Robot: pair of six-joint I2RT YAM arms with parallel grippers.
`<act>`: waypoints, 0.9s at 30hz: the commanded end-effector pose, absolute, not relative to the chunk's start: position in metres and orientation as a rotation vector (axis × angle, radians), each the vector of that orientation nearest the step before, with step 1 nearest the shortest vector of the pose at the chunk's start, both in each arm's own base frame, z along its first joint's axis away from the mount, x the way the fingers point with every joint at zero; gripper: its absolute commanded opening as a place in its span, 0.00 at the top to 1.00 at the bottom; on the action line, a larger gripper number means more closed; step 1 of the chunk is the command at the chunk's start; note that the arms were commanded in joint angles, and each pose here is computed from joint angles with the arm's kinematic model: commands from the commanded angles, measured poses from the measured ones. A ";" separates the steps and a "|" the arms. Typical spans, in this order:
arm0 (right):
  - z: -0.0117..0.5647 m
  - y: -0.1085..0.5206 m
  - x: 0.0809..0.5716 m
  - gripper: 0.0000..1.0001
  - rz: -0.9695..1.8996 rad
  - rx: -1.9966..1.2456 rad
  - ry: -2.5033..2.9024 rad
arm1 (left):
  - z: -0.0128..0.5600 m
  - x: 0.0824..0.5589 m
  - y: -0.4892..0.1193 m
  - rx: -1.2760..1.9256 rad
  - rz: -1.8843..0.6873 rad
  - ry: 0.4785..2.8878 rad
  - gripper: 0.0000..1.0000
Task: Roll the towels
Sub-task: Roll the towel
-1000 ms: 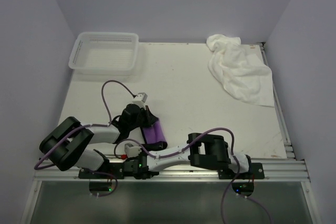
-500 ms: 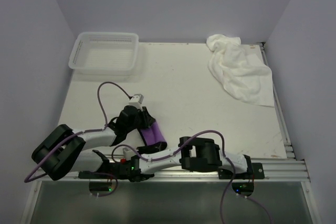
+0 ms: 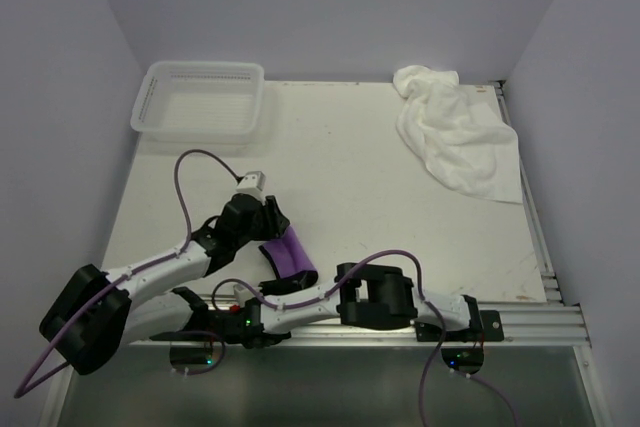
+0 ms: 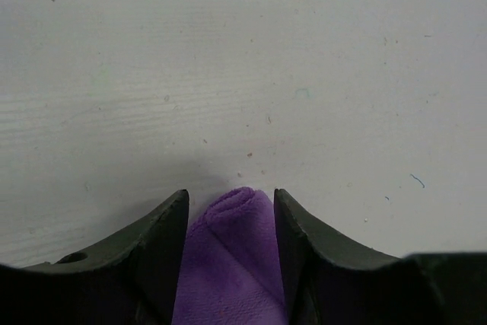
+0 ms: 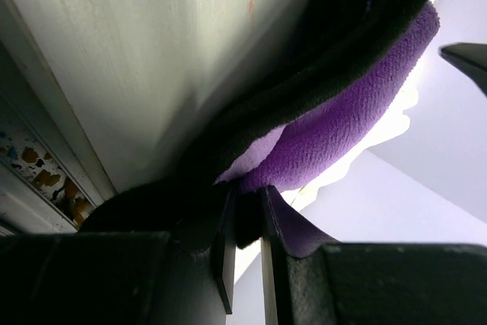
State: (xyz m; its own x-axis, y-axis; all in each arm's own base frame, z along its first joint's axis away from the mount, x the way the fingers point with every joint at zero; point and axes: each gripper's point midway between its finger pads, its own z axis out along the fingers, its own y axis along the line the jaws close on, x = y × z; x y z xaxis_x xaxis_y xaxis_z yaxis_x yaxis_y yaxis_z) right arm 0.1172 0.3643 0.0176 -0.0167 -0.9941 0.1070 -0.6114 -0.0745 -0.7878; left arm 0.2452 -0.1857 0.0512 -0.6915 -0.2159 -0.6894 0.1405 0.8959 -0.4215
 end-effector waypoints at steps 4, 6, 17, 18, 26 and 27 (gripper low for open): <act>-0.058 0.358 0.069 1.00 -0.739 -1.901 1.929 | 0.100 0.254 -0.197 -0.007 -0.665 2.168 0.47; -0.059 0.357 0.069 1.00 -0.742 -1.903 1.930 | 0.114 0.254 -0.207 0.028 -0.733 2.125 0.47; -0.063 0.356 0.067 1.00 -0.743 -1.916 1.941 | 0.079 0.210 -0.263 0.330 -1.141 2.203 0.43; -0.063 0.355 0.066 1.00 -0.741 -1.914 1.946 | 0.068 0.204 -0.261 0.326 -1.144 2.233 0.43; -0.061 0.355 0.067 1.00 -0.734 -1.906 1.951 | 0.016 0.183 -0.234 0.212 -1.056 2.367 0.44; -0.059 0.356 0.067 1.00 -0.728 -1.896 1.951 | 0.010 0.182 -0.230 0.194 -1.031 2.379 0.44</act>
